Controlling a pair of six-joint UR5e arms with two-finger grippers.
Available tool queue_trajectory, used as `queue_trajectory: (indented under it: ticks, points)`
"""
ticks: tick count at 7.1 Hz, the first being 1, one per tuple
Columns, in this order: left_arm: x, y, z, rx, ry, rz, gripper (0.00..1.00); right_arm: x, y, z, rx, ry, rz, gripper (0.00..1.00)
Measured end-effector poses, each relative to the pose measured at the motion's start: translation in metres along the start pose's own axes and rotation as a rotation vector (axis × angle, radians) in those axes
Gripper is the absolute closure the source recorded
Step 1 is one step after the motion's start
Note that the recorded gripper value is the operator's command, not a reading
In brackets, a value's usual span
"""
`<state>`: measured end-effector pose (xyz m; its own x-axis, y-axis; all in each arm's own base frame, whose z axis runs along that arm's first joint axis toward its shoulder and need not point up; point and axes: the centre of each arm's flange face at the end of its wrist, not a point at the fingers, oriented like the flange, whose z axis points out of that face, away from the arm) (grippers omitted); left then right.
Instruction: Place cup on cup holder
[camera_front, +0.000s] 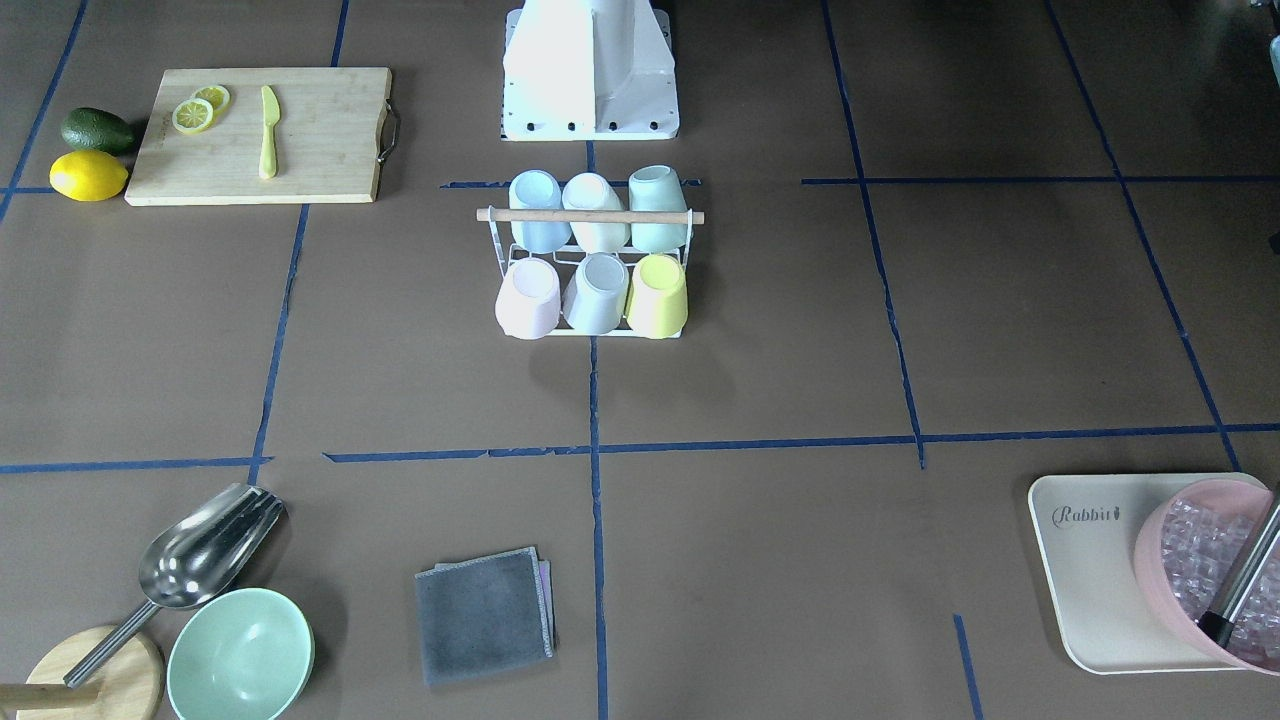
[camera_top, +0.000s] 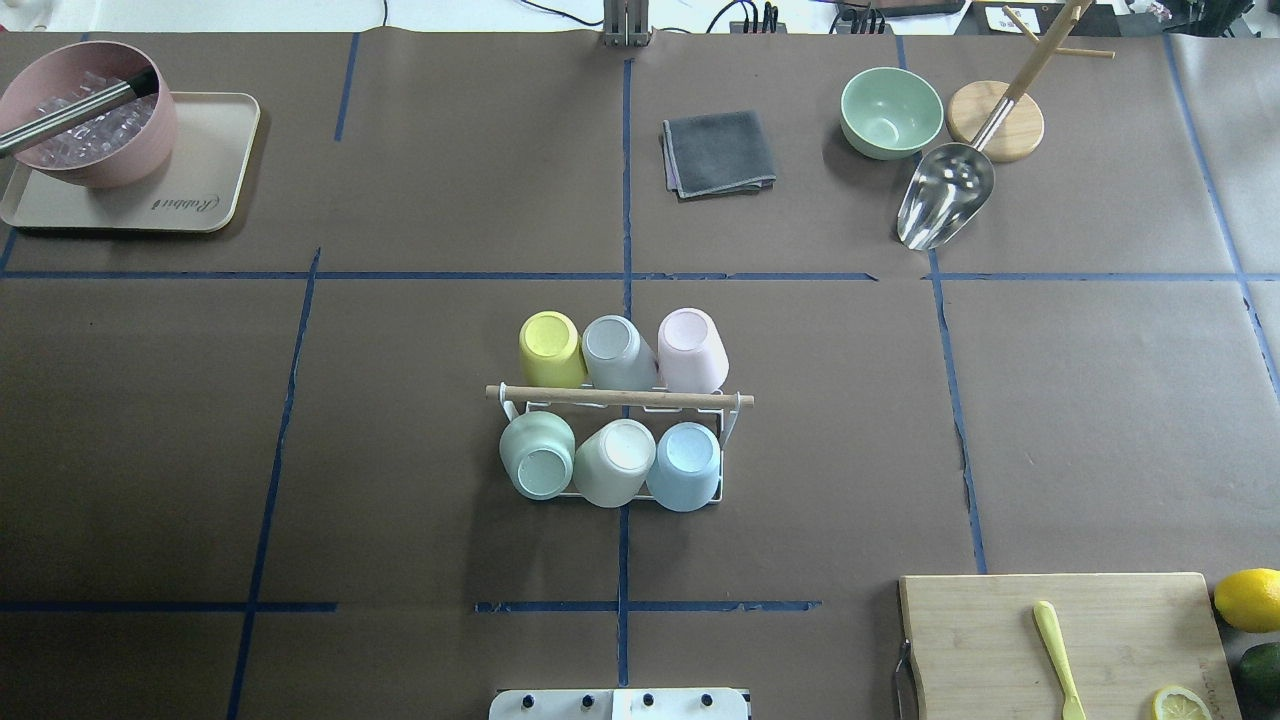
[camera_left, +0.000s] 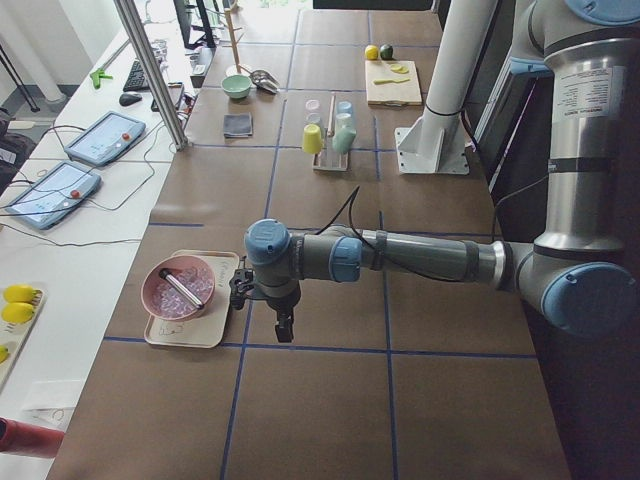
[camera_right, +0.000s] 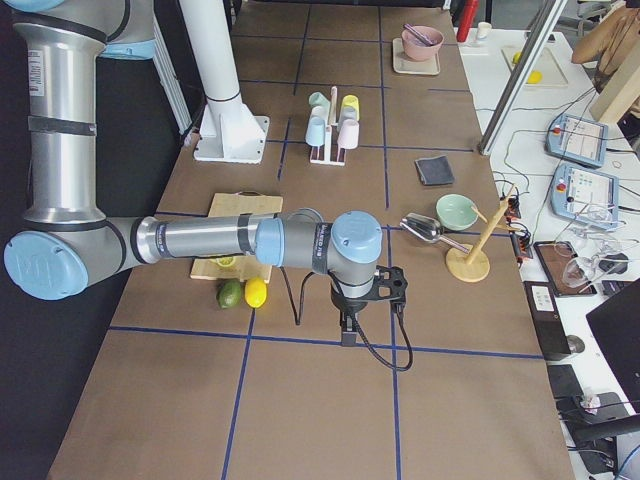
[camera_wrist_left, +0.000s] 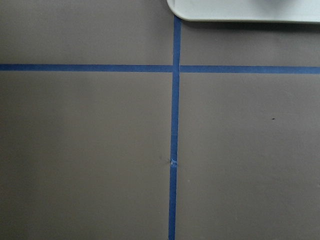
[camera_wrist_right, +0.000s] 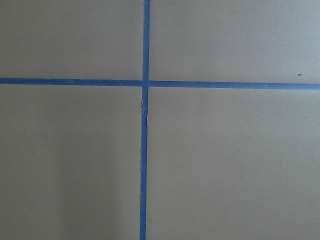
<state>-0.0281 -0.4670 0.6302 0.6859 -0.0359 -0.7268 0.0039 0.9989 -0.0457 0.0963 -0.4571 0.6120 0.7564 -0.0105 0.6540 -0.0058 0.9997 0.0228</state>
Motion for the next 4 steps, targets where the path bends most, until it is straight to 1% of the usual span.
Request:
queue_trajectory:
  ticks: [1, 2, 3, 4]
  points:
    - [-0.008, 0.007, -0.001, 0.006, 0.032, -0.013, 0.00, -0.002, -0.006, -0.002, 0.003, 0.000, -0.002, 0.00]
    - [-0.015, 0.013, -0.001, 0.009, 0.045, -0.020, 0.00, -0.004, -0.008, -0.003, 0.004, -0.005, 0.002, 0.00]
    - [-0.018, 0.015, -0.002, 0.012, 0.046, -0.001, 0.00, -0.005, -0.009, -0.004, 0.005, -0.010, 0.003, 0.00]
    - [-0.023, 0.016, -0.004, 0.012, 0.043, 0.043, 0.00, -0.005, -0.009, -0.003, 0.004, -0.011, 0.005, 0.00]
